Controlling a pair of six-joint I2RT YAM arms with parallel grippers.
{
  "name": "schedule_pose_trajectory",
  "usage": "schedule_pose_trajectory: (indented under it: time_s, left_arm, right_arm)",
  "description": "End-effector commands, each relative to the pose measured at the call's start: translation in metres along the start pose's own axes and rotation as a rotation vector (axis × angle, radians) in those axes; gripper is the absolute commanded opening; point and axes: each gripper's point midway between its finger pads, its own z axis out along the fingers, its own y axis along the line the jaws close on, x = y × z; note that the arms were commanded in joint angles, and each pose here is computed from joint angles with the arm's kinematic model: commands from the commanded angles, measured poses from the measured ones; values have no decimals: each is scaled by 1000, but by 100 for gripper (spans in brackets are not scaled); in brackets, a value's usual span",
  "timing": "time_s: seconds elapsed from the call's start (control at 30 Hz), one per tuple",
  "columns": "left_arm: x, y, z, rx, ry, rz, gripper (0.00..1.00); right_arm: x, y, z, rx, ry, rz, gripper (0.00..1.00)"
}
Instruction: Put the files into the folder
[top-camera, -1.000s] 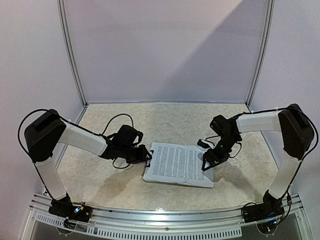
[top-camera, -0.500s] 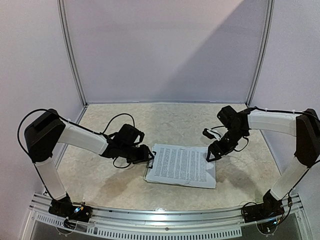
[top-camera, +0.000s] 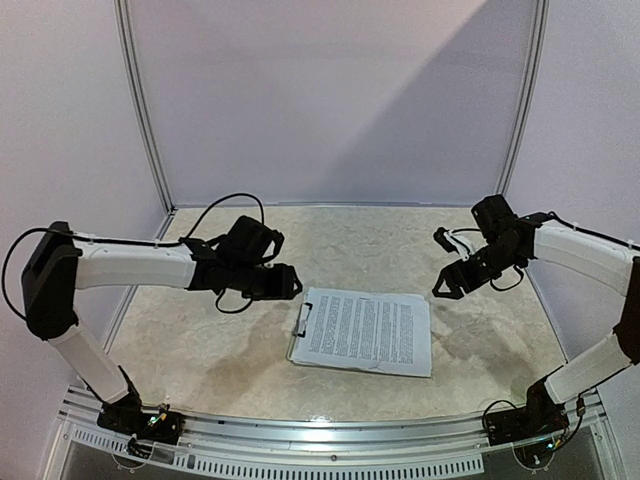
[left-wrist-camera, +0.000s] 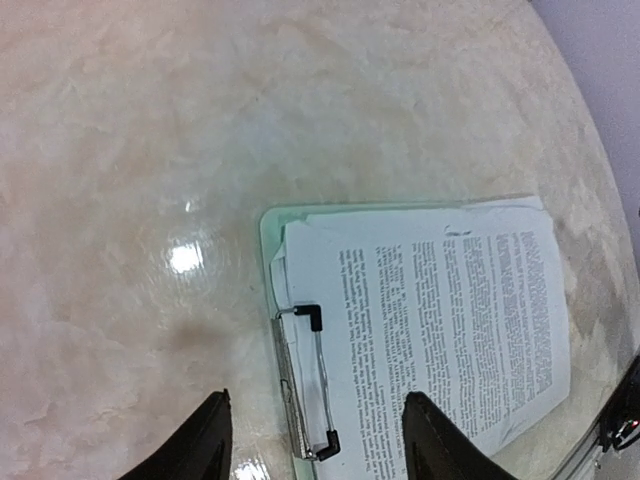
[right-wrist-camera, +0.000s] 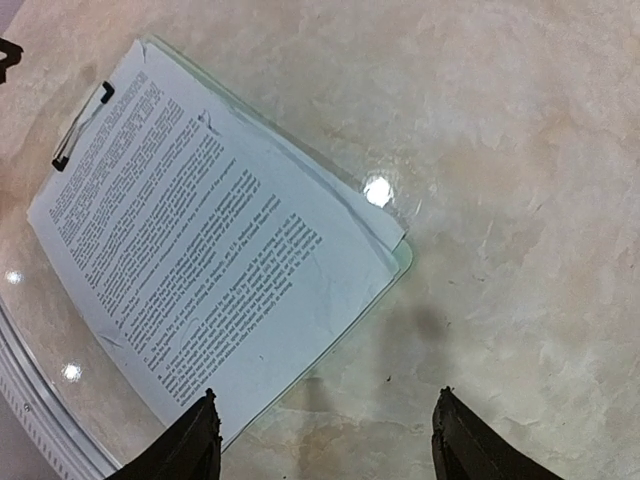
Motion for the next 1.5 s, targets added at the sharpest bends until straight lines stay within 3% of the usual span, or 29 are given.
schedule_pose_trajectory:
  time_s: [0.0,0.13,0.23,0.4,0.5,0.63,0.77,0.9,1.17,1.33,1.47]
  left_arm:
    - [-31,-6,-35,-42,-136,159,59]
    - [-39,-23,-56,36,-235,270,58]
    - [-13,-36,-52,83,-206,389,58]
    - [60,-62,-35,122,-66,570,52]
    - [106,-68,-26,163,63,586,42]
    - [166,-72,-23,253,225,604,42]
    - [195,-58,-14,251,328,584,42]
    - [210,-54,3,243,385,569,46]
    - [174,-34,41,50,288,393,53]
    - [136,3,53,-66,225,232,53]
    - [105,22,66,-83,195,196,53]
  right_arm:
    - [-13,-11,-14,63,-143,-48,72]
    - [-18,-31,-19,92,-295,-8,72]
    - [-13,-35,-21,82,-385,0,73]
    - [3,-29,-6,23,-360,11,74]
    - [5,-30,-7,34,-355,0,74]
    - [7,-27,-9,28,-363,-12,75]
    - [7,-23,-5,-1,-349,-28,75]
    - [-18,-10,0,-117,-312,-163,75]
    - [-61,-30,86,-214,-82,-147,77]
    - [-43,-20,124,-309,58,-106,75]
    - [-18,-6,135,-320,132,-101,75]
